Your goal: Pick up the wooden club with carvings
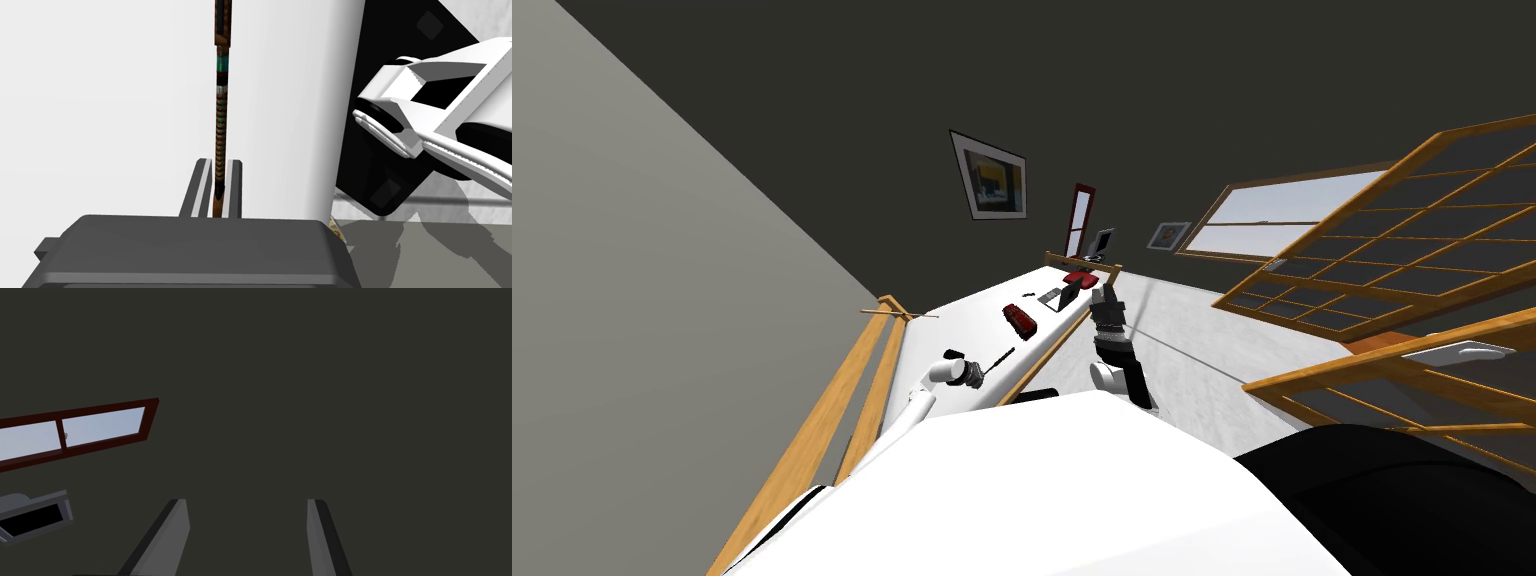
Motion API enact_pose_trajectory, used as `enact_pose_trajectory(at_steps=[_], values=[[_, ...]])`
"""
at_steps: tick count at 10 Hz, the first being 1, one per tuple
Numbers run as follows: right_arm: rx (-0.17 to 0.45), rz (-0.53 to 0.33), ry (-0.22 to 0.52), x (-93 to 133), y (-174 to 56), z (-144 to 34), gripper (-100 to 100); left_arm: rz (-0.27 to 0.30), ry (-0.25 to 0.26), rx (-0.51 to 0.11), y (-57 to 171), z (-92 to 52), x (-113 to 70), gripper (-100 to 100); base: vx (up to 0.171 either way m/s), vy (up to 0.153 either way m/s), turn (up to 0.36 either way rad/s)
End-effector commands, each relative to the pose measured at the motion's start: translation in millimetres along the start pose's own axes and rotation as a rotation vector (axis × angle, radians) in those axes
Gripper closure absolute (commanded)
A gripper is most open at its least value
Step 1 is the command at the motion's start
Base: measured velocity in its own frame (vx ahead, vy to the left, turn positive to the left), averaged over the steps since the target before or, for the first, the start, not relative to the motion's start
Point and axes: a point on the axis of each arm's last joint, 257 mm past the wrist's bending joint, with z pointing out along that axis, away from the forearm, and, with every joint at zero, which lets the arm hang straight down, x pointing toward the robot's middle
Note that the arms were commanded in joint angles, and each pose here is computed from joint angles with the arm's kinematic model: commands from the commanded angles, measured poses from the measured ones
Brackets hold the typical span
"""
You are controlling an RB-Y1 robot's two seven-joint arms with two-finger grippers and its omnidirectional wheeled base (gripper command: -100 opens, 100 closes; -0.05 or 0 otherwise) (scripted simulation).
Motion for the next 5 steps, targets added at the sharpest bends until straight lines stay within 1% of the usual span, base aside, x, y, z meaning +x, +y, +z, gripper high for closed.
enact_pose_trajectory(at_steps=[1, 3, 4, 5], values=[[0.0, 0.0, 0.0, 0.0, 0.0, 0.0, 0, 0.004, 0.0, 0.003, -2.8, -7.3, 0.4, 100, -0.009, 0.0, 0.016], [0.0, 0.0, 0.0, 0.0, 0.0, 0.0, 0, 0.008, 0.0, 0.001, -5.4, -16.1, 3.2, 100, -0.02, 0.002, 0.027], [0.0, 0.0, 0.0, 0.0, 0.0, 0.0, 0, 0.009, 0.0, 0.003, -5.3, -13.2, 1.4, 100, -0.008, 0.002, 0.003], [0.0, 0.0, 0.0, 0.0, 0.0, 0.0, 0, 0.008, -0.001, 0.002, -5.1, -13.7, 1.3, 0, 0.0, 0.0, 0.0]])
